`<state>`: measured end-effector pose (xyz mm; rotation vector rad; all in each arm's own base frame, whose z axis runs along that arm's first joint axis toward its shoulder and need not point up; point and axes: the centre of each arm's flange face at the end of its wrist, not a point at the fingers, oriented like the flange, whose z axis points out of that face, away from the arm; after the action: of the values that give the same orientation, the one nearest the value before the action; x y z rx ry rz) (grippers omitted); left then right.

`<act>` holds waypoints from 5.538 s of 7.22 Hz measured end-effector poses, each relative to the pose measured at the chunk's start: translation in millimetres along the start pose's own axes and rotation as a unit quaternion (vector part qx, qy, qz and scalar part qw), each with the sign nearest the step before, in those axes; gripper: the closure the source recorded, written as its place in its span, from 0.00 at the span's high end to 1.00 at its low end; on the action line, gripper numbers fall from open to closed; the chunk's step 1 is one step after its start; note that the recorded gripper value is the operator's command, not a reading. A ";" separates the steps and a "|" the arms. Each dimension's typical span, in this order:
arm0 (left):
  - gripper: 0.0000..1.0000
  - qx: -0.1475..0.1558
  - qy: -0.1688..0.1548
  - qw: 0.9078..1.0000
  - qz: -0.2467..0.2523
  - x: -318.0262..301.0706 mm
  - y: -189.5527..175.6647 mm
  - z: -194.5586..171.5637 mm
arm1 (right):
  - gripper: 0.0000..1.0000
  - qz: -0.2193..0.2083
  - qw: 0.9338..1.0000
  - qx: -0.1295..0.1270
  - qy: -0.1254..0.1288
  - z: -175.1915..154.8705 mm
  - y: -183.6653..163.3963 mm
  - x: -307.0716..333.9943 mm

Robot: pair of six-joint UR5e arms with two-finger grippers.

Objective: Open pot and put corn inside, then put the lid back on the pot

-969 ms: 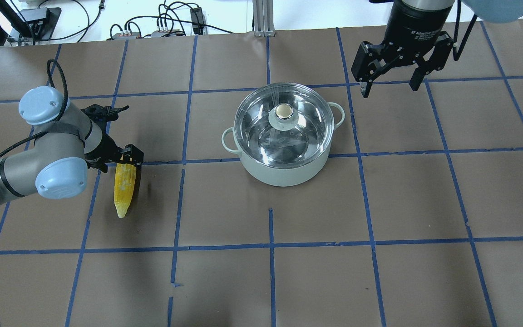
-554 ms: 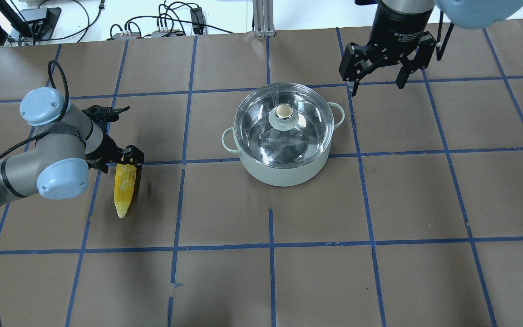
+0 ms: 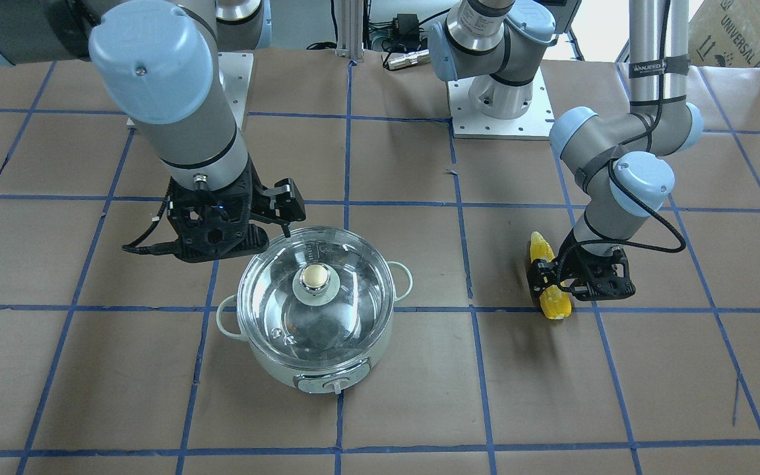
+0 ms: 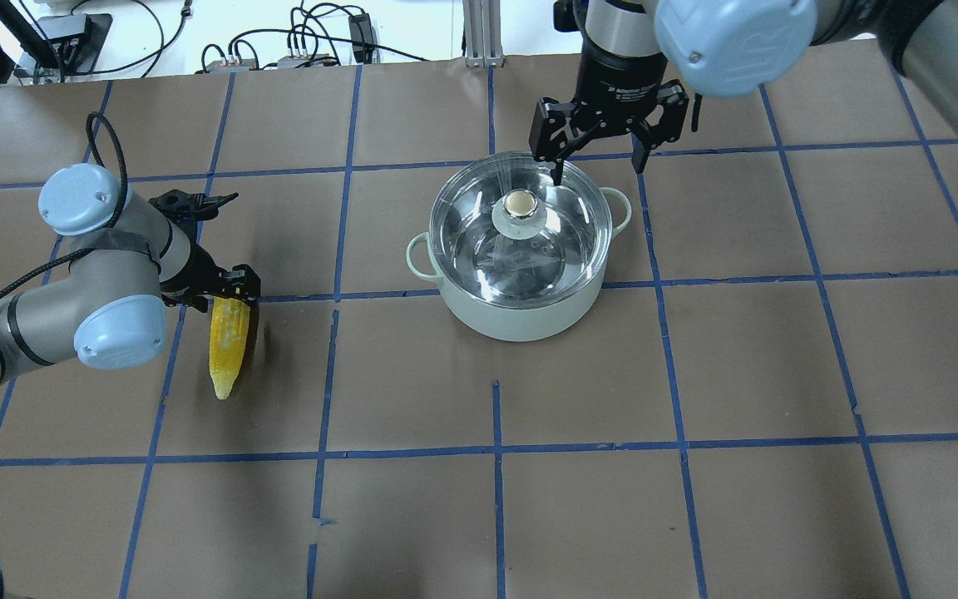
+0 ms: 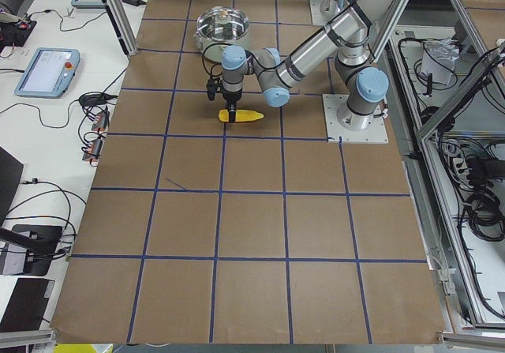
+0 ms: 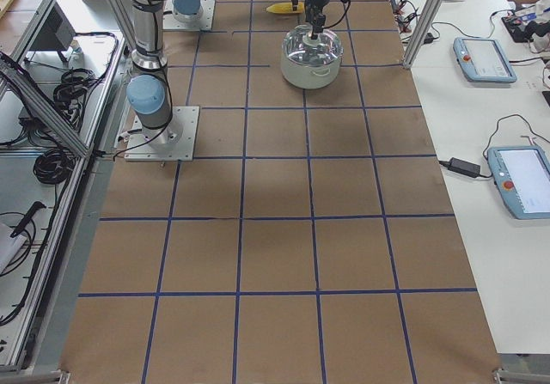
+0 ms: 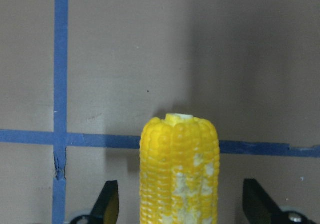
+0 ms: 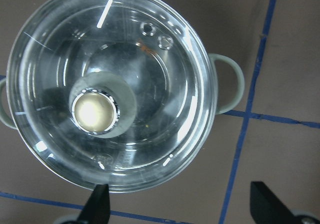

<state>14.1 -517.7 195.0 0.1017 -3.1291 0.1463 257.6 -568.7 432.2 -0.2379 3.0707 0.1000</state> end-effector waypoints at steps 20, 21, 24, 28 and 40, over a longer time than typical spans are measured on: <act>0.13 -0.074 -0.011 0.997 -0.032 147.6 -27.1 -242.7 | 0.08 0.022 0.998 0.009 0.054 -2.5 -44.1 -39.2; 0.13 -0.072 -0.012 0.996 -0.042 160.2 -27.0 -243.5 | 0.07 0.020 0.998 -0.001 0.052 -14.8 -56.9 9.9; 0.14 -0.063 -0.017 0.995 -0.069 228.7 -26.8 -243.0 | 0.06 0.003 0.999 -0.030 0.030 -2.5 -90.1 190.9; 0.14 -0.060 -0.021 0.994 -0.089 366.8 -45.1 -191.9 | 0.06 -0.006 0.999 -0.044 0.018 47.4 -108.7 300.3; 1.00 -0.009 0.007 0.997 -0.081 423.7 -96.6 -118.6 | 0.06 -0.012 0.999 -0.039 0.016 55.8 -115.8 312.0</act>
<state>-401.8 -629.9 326.5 0.3506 -3.0894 0.1178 -29.0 -726.4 349.5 -0.2845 3.0979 0.2177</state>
